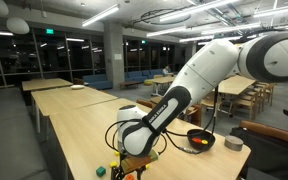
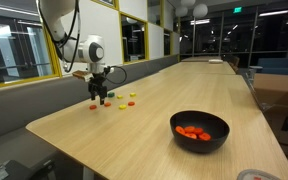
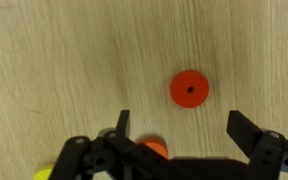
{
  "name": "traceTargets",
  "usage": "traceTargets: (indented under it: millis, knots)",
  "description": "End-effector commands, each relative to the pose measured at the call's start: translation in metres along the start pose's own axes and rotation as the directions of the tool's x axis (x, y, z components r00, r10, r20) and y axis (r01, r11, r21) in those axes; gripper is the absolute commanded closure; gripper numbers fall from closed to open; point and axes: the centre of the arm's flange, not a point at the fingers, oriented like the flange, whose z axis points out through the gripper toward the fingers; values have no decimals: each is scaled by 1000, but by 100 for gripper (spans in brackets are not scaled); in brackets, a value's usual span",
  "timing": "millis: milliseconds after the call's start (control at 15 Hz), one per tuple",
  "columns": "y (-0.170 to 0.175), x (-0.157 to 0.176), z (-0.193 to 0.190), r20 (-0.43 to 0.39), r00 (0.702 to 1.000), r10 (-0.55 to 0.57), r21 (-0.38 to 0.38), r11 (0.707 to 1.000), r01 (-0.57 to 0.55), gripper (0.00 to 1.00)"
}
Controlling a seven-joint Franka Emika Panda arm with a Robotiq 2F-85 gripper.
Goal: Put some of the rings in the bowl
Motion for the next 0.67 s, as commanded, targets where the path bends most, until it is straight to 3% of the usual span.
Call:
traceTargets:
  millis: [0, 600]
  knots:
    - [-10, -4, 2, -40, 999, 0, 7, 1000, 0, 0]
    - [-16, -18, 16, -54, 998, -19, 11, 1000, 19, 0]
